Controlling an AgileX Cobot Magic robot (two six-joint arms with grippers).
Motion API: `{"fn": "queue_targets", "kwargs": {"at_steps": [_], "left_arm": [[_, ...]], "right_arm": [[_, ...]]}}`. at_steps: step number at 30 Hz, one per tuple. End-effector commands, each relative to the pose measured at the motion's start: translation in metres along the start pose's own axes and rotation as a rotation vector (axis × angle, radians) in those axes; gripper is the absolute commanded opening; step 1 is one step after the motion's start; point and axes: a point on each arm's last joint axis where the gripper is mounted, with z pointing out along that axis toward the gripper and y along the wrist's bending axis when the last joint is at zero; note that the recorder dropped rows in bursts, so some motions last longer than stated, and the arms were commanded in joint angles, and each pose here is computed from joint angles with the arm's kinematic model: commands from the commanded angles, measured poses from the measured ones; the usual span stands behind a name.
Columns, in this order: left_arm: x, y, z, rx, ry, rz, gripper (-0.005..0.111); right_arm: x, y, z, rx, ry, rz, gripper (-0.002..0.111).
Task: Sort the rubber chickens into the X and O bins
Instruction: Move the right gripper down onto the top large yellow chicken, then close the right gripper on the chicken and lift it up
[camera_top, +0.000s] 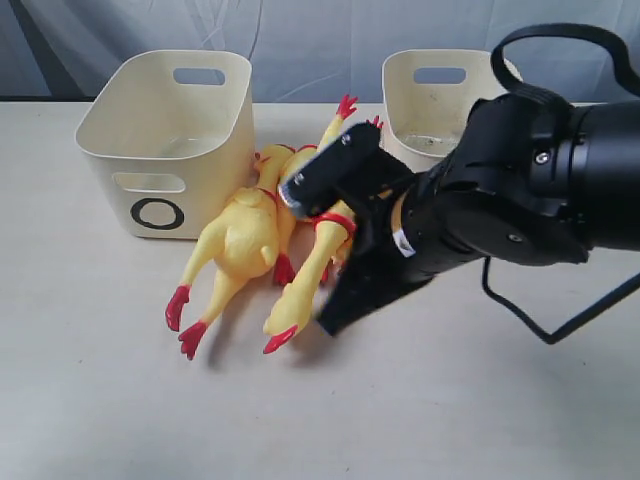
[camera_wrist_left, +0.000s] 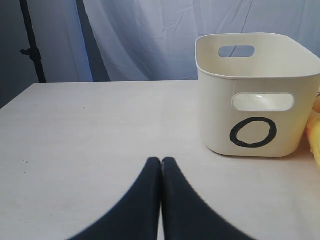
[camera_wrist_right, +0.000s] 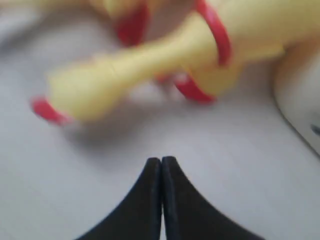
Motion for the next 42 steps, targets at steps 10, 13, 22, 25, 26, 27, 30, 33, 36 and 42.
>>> {"fn": "queue_targets", "kwargs": {"at_steps": [10, 13, 22, 25, 26, 27, 30, 33, 36, 42], "left_arm": [[-0.002, 0.0, -0.001, 0.003, -0.022, -0.005, 0.0], [-0.002, 0.0, -0.001, 0.003, -0.022, -0.005, 0.0], [-0.002, 0.0, -0.001, 0.003, -0.022, -0.005, 0.0], [-0.002, 0.0, -0.001, 0.003, -0.022, -0.005, 0.0], [-0.002, 0.0, -0.001, 0.003, -0.022, -0.005, 0.0], [-0.002, 0.0, -0.001, 0.003, -0.022, -0.005, 0.0], [-0.002, 0.0, -0.001, 0.003, -0.022, -0.005, 0.0], [-0.002, 0.0, -0.001, 0.003, -0.022, -0.005, 0.0], [-0.002, 0.0, -0.001, 0.003, -0.022, -0.005, 0.0], [-0.002, 0.0, -0.001, 0.003, -0.022, -0.005, 0.0]], "right_arm": [[-0.029, -0.028, 0.047, -0.082, -0.152, 0.54, 0.075], [-0.02, -0.036, 0.065, -0.063, -0.09, 0.655, 0.083], [-0.012, -0.033, 0.104, -0.085, -0.072, 0.778, 0.045], [-0.005, -0.03, 0.118, -0.076, -0.03, 0.776, 0.038], [-0.003, -0.029, 0.121, -0.074, -0.019, 0.776, 0.038], [-0.001, -0.029, 0.125, -0.073, -0.01, 0.776, 0.038], [-0.001, -0.028, 0.129, -0.079, -0.027, 0.776, 0.037], [-0.002, -0.028, 0.129, -0.084, -0.036, 0.787, 0.021], [-0.002, -0.028, 0.129, -0.082, -0.03, 0.788, 0.0], [0.001, -0.028, 0.129, -0.074, 0.0, 0.791, 0.0]]}}
